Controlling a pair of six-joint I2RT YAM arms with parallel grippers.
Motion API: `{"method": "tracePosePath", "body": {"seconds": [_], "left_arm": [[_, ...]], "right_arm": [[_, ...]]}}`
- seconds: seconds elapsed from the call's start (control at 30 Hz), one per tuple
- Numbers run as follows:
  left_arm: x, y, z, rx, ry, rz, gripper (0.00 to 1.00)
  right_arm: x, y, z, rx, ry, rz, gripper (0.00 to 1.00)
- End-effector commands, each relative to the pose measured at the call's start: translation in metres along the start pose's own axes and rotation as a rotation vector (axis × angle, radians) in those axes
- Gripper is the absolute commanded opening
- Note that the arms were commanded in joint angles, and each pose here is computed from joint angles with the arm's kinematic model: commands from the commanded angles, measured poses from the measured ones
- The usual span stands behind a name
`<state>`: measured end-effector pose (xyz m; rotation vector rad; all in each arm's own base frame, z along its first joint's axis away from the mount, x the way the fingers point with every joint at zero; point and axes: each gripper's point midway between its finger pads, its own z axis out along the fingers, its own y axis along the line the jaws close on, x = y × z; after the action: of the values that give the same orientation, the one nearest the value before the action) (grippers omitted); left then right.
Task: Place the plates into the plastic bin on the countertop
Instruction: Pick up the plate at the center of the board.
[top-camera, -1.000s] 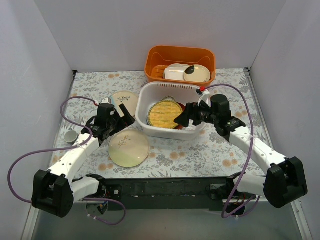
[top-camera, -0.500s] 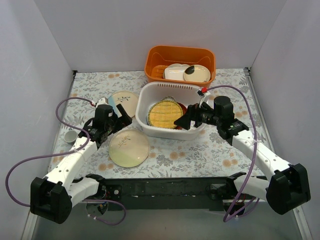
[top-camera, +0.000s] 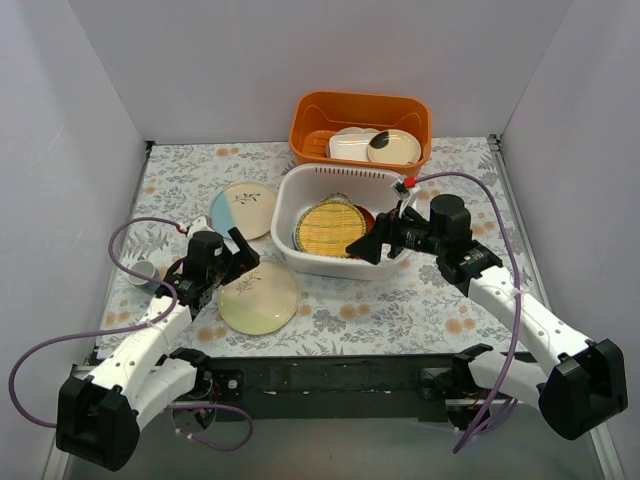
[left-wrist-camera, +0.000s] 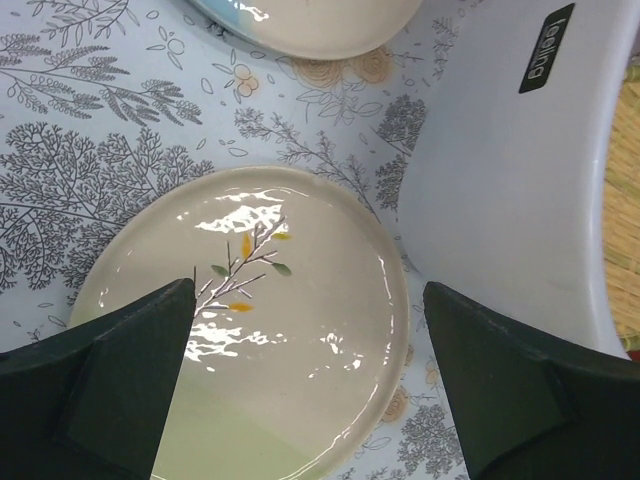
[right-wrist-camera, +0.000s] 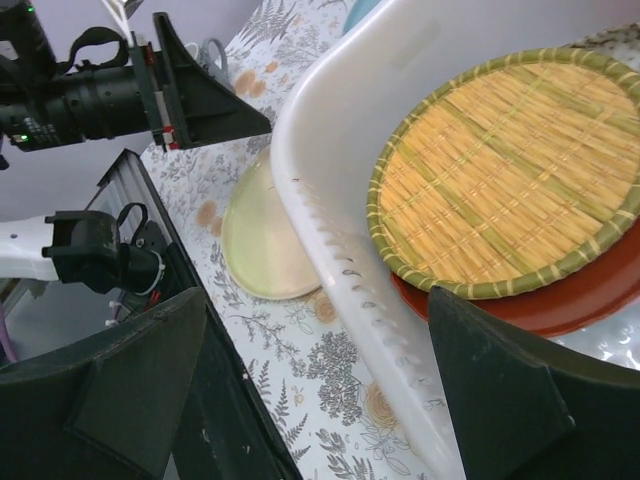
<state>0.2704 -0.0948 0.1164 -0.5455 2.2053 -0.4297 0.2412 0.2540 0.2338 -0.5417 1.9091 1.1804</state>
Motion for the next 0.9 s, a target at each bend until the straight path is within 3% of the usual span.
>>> {"method": "tracePosePath", "body": {"seconds": [0.0,0.17,0.4,0.6,0.77,0.87], "left_arm": [[0.004,0.012,0.01,-0.032,-0.028,-0.002,0.98],[0.018,0.02,0.031,-0.048,0.001,0.006,0.98],[0.02,0.03,0.051,-0.089,0.006,0.047,0.98],[0.009,0.039,0.067,-0.13,0.036,0.027,0.98],[-0.019,0.032,0.063,-0.11,-0.055,0.019,0.98],[-0.022,0.031,0.065,-0.118,-0.042,0.02,0.98]], "right_arm": [[-0.01,0.029,0.008,-0.073,-0.019,-0.041,0.98],[0.028,0.04,0.022,-0.055,0.049,-0.023,0.98],[0.043,0.063,0.033,-0.036,0.069,0.023,0.98],[0.076,0.051,0.041,-0.005,0.09,0.115,0.98],[0.1,0.046,0.041,-0.013,0.097,0.186,0.97],[0.108,0.048,0.043,-0.017,0.11,0.206,0.97]]}}
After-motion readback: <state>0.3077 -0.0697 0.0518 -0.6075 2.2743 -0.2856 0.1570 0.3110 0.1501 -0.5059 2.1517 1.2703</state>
